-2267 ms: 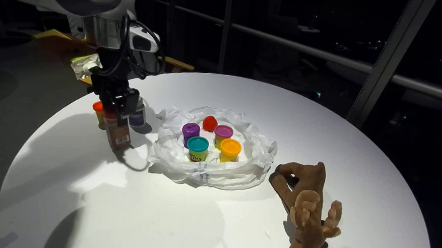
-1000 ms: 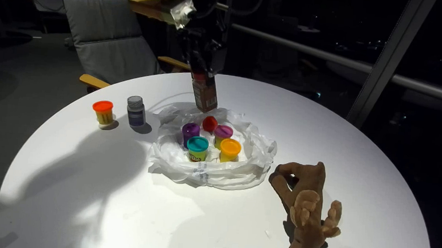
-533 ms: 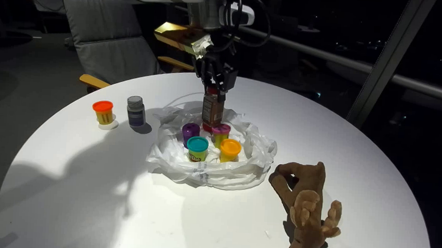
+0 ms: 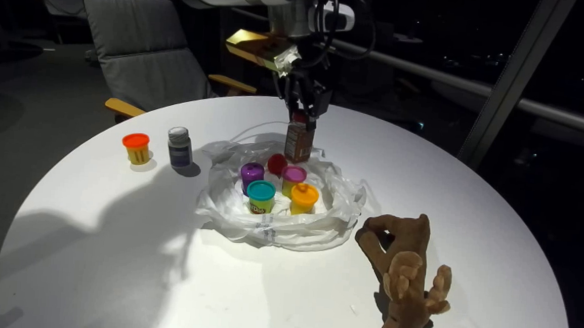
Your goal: Put the things on the table into the plastic bag
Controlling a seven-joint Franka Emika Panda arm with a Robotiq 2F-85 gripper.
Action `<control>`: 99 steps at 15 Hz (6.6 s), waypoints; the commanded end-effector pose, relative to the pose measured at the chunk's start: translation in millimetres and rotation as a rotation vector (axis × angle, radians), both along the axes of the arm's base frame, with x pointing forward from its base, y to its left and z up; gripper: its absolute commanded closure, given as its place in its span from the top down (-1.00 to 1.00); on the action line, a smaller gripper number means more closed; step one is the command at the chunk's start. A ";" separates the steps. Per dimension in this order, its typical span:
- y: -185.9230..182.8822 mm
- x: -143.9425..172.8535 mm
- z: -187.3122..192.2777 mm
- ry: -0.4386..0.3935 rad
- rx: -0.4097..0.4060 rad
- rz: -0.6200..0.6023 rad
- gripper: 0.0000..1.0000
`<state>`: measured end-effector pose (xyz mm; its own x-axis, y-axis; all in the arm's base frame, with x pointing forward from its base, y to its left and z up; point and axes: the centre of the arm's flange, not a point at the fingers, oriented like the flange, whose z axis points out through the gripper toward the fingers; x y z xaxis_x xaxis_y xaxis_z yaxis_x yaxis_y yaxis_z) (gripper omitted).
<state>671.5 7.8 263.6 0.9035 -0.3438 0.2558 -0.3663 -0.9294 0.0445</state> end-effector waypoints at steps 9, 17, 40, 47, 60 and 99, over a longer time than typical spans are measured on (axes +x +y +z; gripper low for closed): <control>-19.9 19.0 -2.5 -0.012 0.061 -0.063 -0.48; -16.8 19.8 -31.9 0.029 0.129 -0.075 -0.48; 174.0 -52.0 12.1 0.286 0.191 0.212 1.00; 202.2 -73.4 -46.6 0.336 0.156 0.290 1.00; 177.0 -65.2 -56.1 0.297 0.138 0.265 -0.51; 63.5 -40.6 -13.8 0.182 0.128 0.131 0.89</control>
<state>639.8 59.8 212.1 0.9640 -0.2654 0.0168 -0.2658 -0.9637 0.0265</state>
